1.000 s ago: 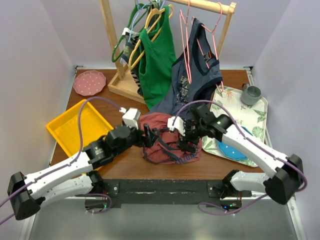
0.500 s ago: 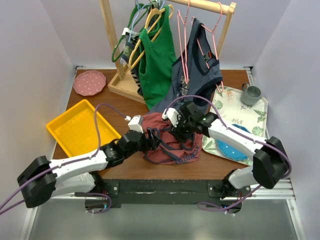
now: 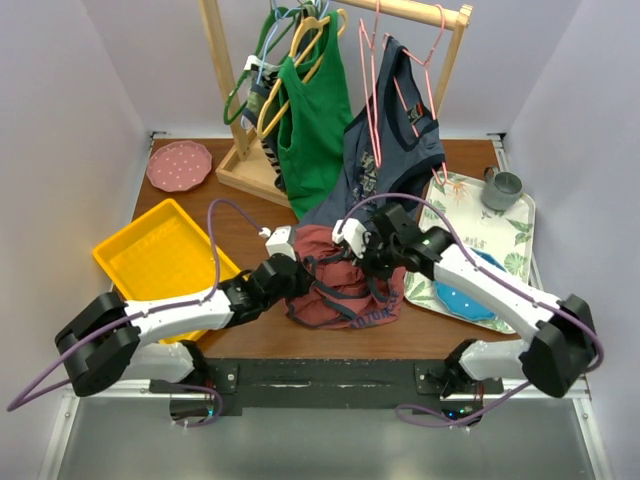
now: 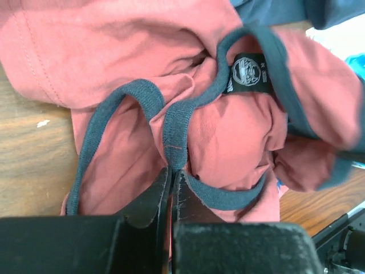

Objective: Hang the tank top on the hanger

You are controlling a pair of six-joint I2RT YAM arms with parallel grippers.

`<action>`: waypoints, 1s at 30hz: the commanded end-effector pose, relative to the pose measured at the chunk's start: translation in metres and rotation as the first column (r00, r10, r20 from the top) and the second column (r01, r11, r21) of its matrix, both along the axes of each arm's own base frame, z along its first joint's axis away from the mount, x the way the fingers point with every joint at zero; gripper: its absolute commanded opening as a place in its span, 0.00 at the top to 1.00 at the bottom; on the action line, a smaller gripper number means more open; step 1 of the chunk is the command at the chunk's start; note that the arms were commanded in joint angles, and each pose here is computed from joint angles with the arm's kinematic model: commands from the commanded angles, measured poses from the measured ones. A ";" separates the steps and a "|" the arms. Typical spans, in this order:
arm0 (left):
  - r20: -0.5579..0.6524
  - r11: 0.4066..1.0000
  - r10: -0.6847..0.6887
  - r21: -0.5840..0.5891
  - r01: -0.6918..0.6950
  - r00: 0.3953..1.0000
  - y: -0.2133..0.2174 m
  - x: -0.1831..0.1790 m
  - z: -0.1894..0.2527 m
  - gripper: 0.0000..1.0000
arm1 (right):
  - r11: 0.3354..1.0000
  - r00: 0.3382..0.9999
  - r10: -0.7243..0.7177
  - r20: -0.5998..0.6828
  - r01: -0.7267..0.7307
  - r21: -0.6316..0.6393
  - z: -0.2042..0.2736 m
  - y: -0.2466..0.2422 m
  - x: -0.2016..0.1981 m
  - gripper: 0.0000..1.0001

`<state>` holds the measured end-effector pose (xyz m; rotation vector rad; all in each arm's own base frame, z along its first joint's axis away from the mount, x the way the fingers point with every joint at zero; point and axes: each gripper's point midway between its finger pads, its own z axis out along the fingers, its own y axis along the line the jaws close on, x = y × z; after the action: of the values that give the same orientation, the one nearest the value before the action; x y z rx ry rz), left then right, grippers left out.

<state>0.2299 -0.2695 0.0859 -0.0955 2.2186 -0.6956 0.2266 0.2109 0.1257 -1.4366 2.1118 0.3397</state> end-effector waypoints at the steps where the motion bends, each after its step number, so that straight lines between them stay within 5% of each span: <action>1: 0.132 0.998 -0.013 -0.061 0.021 0.991 0.001 0.011 0.049 1.00 | 0.986 0.985 0.166 0.054 -0.167 0.012 0.046 -0.012 -0.029 1.00; 7: 0.243 0.995 -0.054 -0.064 0.071 0.969 0.032 -0.011 0.104 1.00 | 0.970 0.964 0.241 0.111 -0.243 0.007 0.087 -0.038 -0.052 1.00; 11: 0.362 0.982 -0.101 -0.114 0.152 0.927 0.045 -0.029 0.169 1.00 | 0.947 0.946 0.278 0.164 -0.299 0.120 0.146 -0.038 -0.067 1.00; 20: 0.544 0.945 -0.196 -0.118 0.305 0.816 0.068 -0.069 0.312 1.00 | 0.926 0.936 0.150 0.318 -0.246 0.287 0.254 -0.053 -0.063 1.00; 25: 0.539 0.955 -0.174 -0.110 0.274 0.824 0.074 -0.066 0.311 1.00 | 0.956 0.955 0.005 0.298 -0.093 0.280 0.234 -0.062 -0.034 1.00; 30: 0.447 0.953 -0.209 -0.106 0.283 0.870 0.049 -0.055 0.244 1.00 | 0.978 0.968 -0.042 0.249 -0.011 0.207 0.167 -0.070 -0.015 1.00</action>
<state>0.1654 -0.2018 0.3923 0.2142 1.6229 -0.9786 0.1876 0.1477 0.3322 -1.3238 1.7339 0.4187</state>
